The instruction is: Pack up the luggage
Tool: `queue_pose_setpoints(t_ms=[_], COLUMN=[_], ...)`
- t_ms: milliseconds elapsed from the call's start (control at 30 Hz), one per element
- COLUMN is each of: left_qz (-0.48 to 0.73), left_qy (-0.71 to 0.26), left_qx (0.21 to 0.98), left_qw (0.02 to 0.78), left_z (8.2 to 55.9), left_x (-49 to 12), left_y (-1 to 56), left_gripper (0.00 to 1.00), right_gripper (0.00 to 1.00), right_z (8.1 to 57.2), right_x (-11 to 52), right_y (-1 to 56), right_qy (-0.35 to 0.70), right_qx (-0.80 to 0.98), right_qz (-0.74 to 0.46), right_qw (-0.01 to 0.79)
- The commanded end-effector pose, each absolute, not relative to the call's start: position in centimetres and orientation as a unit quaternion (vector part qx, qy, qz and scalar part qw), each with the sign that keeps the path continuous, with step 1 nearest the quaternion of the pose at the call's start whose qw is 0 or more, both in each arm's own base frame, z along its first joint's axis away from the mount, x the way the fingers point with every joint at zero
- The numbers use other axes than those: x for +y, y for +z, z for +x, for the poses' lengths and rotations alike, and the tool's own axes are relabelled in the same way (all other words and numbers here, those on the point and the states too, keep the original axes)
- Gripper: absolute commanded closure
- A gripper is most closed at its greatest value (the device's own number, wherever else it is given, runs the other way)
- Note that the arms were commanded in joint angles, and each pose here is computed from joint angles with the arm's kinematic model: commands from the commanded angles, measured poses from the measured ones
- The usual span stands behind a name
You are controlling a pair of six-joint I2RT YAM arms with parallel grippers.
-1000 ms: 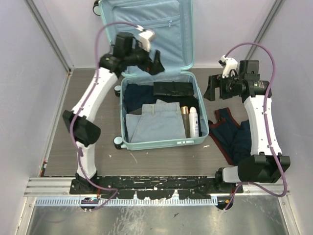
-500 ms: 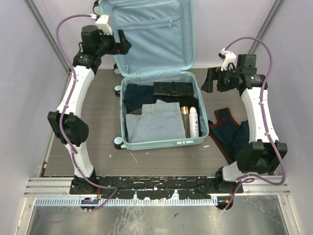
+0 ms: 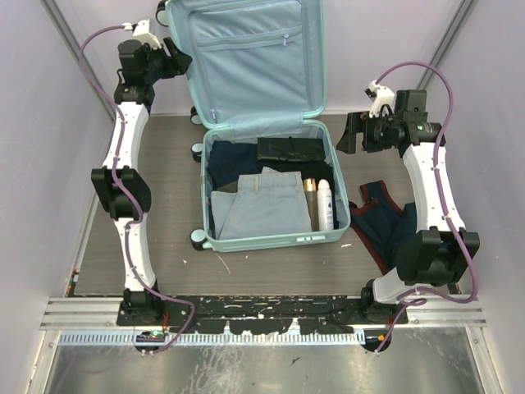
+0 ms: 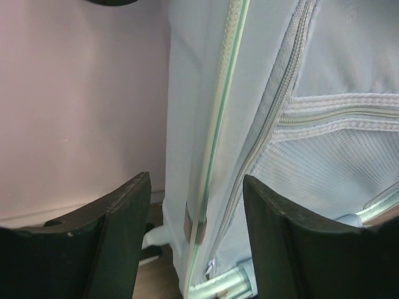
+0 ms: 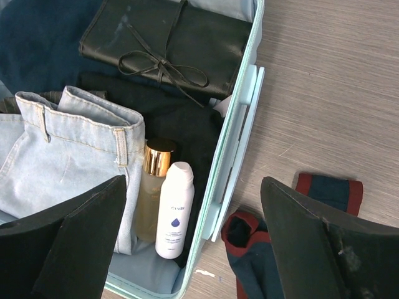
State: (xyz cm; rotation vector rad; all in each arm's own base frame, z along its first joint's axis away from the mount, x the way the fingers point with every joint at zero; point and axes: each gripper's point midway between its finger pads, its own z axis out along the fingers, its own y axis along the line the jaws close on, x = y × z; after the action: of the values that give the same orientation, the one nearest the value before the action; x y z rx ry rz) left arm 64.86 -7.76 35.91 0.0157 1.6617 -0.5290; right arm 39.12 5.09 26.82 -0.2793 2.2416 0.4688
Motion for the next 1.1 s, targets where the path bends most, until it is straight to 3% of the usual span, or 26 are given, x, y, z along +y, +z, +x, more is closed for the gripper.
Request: queue_pose_setpoints(t_ms=[0,300,633,967,1067], left_qz=[0.041,0.075,0.189,0.276,0.301], left_qy=[-0.276,-0.313,-0.319,-0.263,-0.244], left_qx=[0.658,0.624,0.6,0.616,0.621], left_qw=[0.699,0.712,0.709,0.689,0.681], left_z=[65.3,63.9,55.2,46.4,43.7], left_x=[-9.2,-10.6,-12.7,-12.7,-12.6], left_y=[41.4,43.4,45.1,39.0,37.5], left_gripper=[0.42,0.99,1.0,1.0,0.94], right_gripper=[0.08,0.08,0.08,0.13,0.16], right_z=[40.8,41.0,40.4,38.7,38.0], right_x=[4.7,4.7,5.9,4.3,4.6], right_y=[29.2,29.8,32.0,30.2,29.8], right_qy=[0.173,0.17,0.202,0.237,0.25], right_qx=[0.87,0.867,0.843,0.852,0.853], right_qz=[-0.125,-0.136,-0.145,-0.115,-0.114], right_qw=[0.445,0.448,0.477,0.453,0.444])
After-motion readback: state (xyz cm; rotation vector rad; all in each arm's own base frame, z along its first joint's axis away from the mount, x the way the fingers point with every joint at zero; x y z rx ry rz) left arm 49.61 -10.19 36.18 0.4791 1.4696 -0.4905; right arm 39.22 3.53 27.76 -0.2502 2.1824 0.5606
